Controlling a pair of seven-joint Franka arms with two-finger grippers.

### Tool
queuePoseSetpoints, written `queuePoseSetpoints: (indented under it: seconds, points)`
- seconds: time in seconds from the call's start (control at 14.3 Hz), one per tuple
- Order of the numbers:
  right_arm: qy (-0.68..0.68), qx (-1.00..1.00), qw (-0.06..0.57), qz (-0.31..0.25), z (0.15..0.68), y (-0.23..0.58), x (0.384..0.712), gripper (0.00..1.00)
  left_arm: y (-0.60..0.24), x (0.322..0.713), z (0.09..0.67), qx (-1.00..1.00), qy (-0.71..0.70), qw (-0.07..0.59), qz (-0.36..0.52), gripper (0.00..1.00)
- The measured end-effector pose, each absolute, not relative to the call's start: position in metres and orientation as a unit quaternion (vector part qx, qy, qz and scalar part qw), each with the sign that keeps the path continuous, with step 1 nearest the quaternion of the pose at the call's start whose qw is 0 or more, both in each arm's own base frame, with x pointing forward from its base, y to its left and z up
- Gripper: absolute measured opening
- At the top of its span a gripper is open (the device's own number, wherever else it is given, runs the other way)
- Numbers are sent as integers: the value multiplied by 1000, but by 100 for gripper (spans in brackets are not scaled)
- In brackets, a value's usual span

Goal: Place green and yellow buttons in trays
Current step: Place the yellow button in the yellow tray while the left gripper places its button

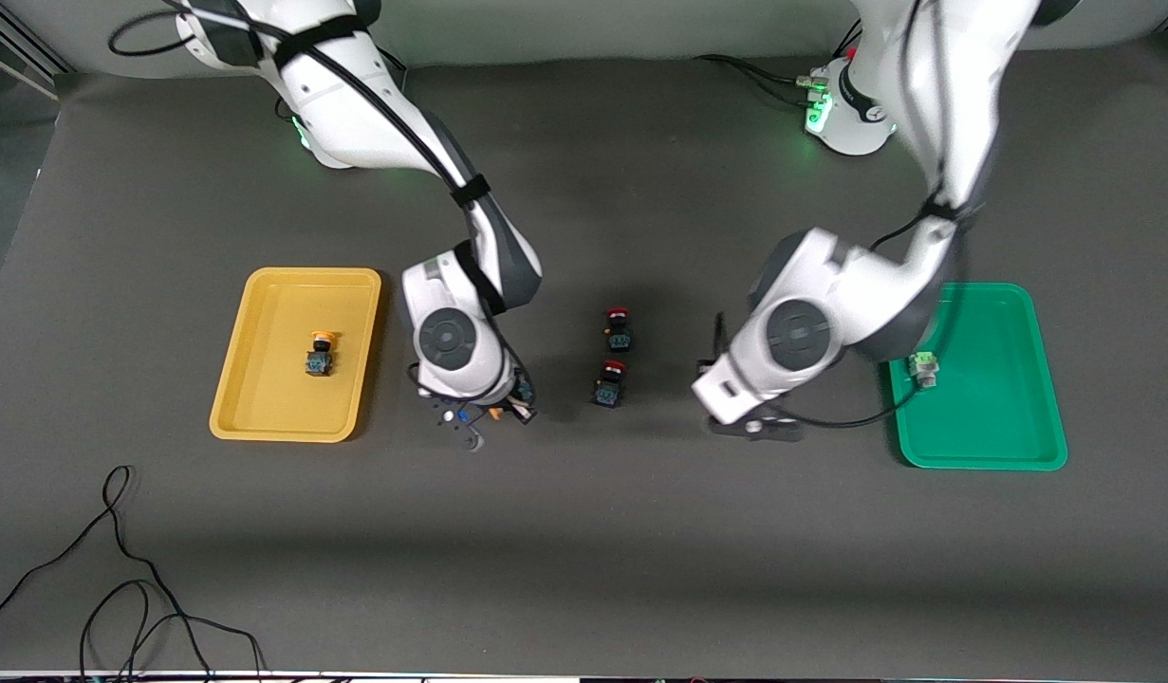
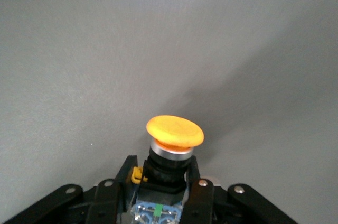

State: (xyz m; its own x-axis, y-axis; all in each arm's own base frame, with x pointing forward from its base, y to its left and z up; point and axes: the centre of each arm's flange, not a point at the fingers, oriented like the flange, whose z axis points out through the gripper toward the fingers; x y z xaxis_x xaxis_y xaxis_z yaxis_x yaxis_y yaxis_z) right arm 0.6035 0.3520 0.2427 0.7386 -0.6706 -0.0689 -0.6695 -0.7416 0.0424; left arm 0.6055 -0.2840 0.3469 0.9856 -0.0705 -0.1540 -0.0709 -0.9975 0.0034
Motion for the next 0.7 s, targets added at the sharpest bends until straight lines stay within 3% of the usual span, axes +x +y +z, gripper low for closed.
queuePoseSetpoints:
  seconds: [0.35,0.7]
  points:
    - [-207,972,25,-106,371,223,619,42,-110,621,414,-992,-46,20,118,40]
    - [-60,988,-14,-141,398,54,603,42,111,611,395,-990,-45,30,127,40]
